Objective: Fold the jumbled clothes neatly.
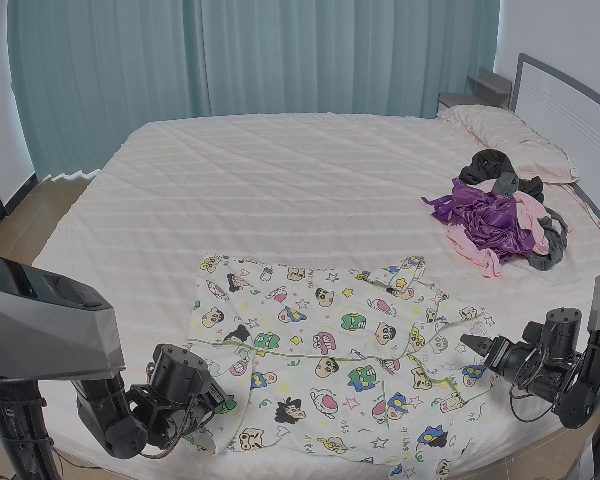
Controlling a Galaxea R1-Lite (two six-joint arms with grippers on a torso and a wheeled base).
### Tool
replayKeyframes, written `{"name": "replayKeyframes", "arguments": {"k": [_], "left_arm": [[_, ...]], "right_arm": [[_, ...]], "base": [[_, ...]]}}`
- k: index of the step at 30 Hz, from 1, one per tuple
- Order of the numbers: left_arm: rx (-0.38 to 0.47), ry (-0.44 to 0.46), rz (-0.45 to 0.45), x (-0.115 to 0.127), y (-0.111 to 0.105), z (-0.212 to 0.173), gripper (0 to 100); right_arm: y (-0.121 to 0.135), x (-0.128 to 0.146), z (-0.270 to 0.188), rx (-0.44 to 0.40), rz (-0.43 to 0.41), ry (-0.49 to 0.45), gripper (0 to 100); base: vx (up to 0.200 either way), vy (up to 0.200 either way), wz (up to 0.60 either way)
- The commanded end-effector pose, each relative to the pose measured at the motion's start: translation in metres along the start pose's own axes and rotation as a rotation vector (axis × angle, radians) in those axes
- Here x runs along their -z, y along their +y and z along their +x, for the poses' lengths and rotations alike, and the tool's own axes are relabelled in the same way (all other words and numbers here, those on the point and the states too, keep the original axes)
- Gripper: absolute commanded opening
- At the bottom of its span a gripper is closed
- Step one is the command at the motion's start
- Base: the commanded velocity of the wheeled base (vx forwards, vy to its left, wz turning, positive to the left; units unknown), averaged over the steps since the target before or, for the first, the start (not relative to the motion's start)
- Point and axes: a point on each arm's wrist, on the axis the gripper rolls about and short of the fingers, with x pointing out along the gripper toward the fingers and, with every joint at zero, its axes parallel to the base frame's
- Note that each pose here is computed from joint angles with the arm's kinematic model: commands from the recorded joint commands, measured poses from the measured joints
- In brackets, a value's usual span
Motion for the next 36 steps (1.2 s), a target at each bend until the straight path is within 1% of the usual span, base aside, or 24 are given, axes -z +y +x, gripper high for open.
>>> {"name": "replayKeyframes", "arguments": {"k": [1, 4, 8, 10, 13, 15, 16, 17, 18, 19, 20, 21, 23, 24, 27, 30, 36], "left_arm": [[-0.015, -0.003, -0.006, -0.001, 0.003, 0.002, 0], [-0.007, -0.031, -0.033, -0.011, 0.003, -0.002, 0], [0.03, -0.08, -0.061, -0.027, -0.002, -0.01, 0], [0.047, -0.111, -0.051, -0.037, -0.003, -0.014, 0], [0.032, -0.136, 0.02, -0.05, 0.002, -0.013, 0], [0.028, -0.129, 0.063, -0.059, 0.008, -0.009, 0], [0.028, -0.129, 0.064, -0.06, 0.008, -0.009, 0], [0.04, -0.122, 0.071, -0.067, 0.011, -0.007, 0], [0.04, -0.122, 0.071, -0.067, 0.011, -0.007, 0], [0.06, -0.112, 0.068, -0.076, 0.014, -0.005, 0], [0.06, -0.112, 0.068, -0.076, 0.014, -0.005, 0], [0.085, -0.088, 0.081, -0.081, 0.016, -0.003, 0], [0.099, -0.067, 0.105, -0.081, 0.017, -0.002, 0], [0.106, -0.041, 0.134, -0.08, 0.019, 0.002, 0], [0.101, -0.025, 0.162, -0.077, 0.021, 0.01, 0], [0.102, -0.03, 0.158, -0.08, 0.018, 0.021, 0], [0.085, -0.042, 0.15, -0.086, 0.021, 0.033, 0]], "right_arm": [[-0.001, 0.002, -0.003, 0.006, 0.0, 0.01, 100], [-0.001, 0.002, -0.003, 0.006, 0.0, 0.008, 100], [-0.001, 0.002, -0.003, 0.006, 0.0, 0.008, 100], [-0.001, 0.002, -0.003, 0.006, 0.0, 0.008, 100], [-0.001, 0.002, -0.003, 0.006, 0.0, 0.008, 100], [-0.001, 0.002, -0.003, 0.009, 0.0, 0.006, 100], [-0.001, 0.002, -0.003, 0.01, 0.0, 0.005, 100], [-0.001, 0.002, -0.003, 0.011, -0.001, 0.004, 100], [-0.001, 0.002, -0.003, 0.011, -0.001, 0.004, 100], [-0.001, 0.002, -0.003, 0.012, -0.001, 0.006, 100], [-0.001, 0.002, -0.003, 0.012, -0.001, 0.006, 100], [-0.001, 0.002, -0.003, 0.012, -0.001, 0.006, 100], [-0.001, 0.002, -0.003, 0.012, -0.001, 0.006, 100], [-0.001, 0.003, -0.002, 0.013, 0.0, 0.007, 100], [-0.001, 0.003, -0.002, 0.013, 0.0, 0.007, 100], [-0.001, 0.003, -0.002, 0.013, 0.0, 0.007, 100], [-0.001, 0.003, -0.002, 0.016, 0.0, 0.005, 100]], "base": [[0.0, 0.0, 0.0], [0.0, 0.0, 0.0], [0.0, 0.0, 0.0], [0.0, 0.0, 0.0], [0.0, 0.0, 0.0], [0.0, 0.0, 0.0], [0.0, 0.0, 0.0], [0.0, 0.0, 0.0], [0.0, 0.0, 0.0], [0.0, 0.0, 0.0], [0.0, 0.0, 0.0], [0.0, 0.0, 0.0], [0.0, 0.0, 0.0], [0.0, 0.0, 0.0], [0.0, 0.0, 0.0], [0.0, 0.0, 0.0], [0.0, 0.0, 0.0]]}}
